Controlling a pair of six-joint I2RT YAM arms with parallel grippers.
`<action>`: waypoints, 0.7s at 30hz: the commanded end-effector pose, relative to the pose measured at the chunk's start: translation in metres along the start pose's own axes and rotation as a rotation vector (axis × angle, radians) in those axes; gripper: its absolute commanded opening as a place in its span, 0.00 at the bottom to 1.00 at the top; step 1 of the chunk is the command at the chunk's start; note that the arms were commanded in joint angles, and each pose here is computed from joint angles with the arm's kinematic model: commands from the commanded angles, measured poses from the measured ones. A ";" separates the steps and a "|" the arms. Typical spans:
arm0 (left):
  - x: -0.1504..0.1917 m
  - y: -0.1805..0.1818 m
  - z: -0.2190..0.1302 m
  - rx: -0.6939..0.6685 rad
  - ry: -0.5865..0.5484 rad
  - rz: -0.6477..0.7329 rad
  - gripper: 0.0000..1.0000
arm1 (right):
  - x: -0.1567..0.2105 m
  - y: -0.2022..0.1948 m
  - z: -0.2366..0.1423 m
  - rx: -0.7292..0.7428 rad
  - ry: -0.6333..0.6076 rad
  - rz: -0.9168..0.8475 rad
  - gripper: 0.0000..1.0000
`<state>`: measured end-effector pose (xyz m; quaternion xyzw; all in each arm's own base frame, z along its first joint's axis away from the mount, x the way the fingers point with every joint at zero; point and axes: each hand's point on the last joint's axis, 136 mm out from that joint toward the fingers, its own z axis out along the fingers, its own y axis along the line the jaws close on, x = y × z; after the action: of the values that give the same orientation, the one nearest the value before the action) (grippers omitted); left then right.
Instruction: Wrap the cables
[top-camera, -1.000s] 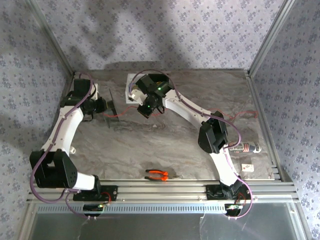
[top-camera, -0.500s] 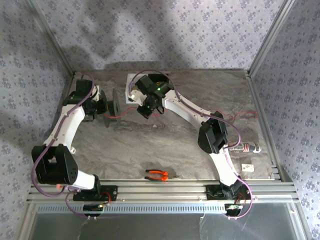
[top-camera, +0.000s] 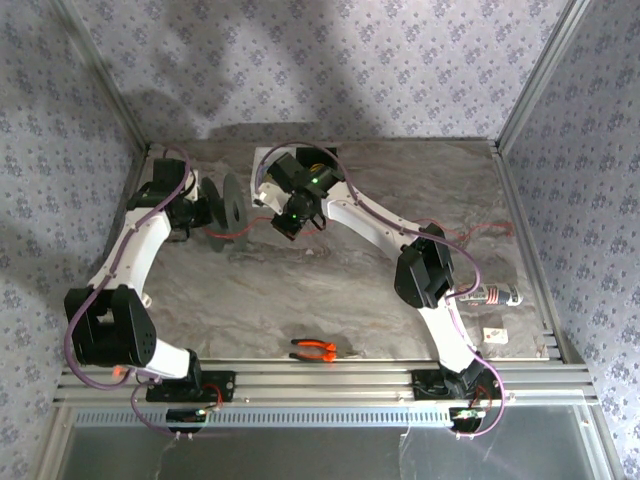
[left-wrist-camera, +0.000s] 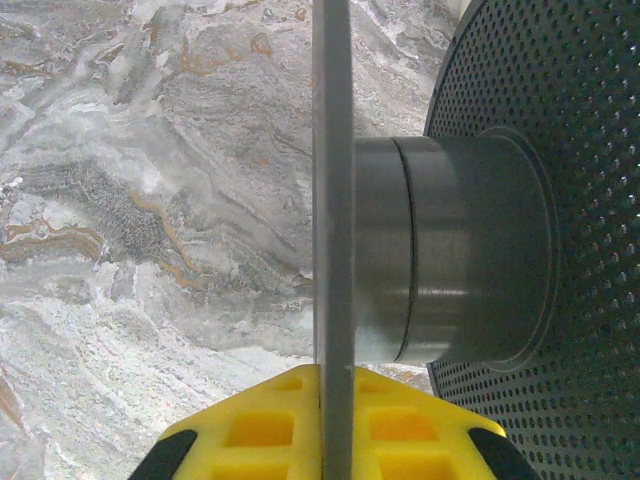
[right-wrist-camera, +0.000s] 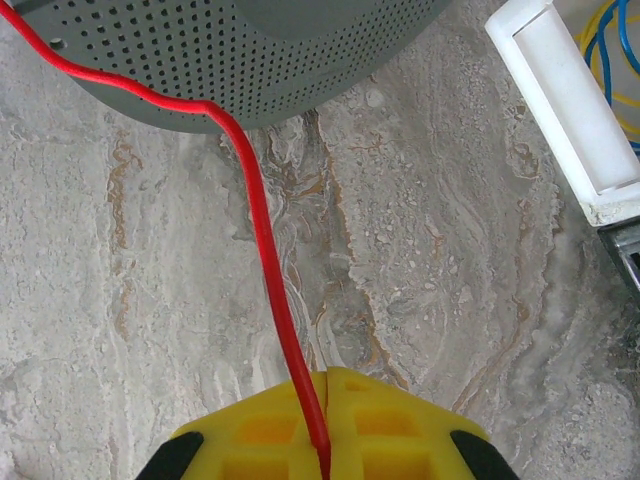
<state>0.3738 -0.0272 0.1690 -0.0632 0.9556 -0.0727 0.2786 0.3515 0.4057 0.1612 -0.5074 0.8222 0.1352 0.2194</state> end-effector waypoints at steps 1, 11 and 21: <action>0.010 -0.001 0.004 0.007 0.054 0.013 0.15 | -0.005 0.000 -0.003 0.017 -0.004 -0.004 0.00; 0.001 -0.006 -0.015 0.020 0.039 0.049 0.25 | -0.025 -0.008 -0.027 0.170 -0.106 -0.090 0.00; -0.005 -0.009 -0.026 0.006 0.035 0.085 0.24 | -0.028 -0.005 -0.035 0.187 -0.138 -0.116 0.00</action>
<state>0.3678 -0.0291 0.1808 -0.0370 0.9623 -0.0677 0.2610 0.3605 0.4119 0.1867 -0.5185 0.7940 0.0884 0.3048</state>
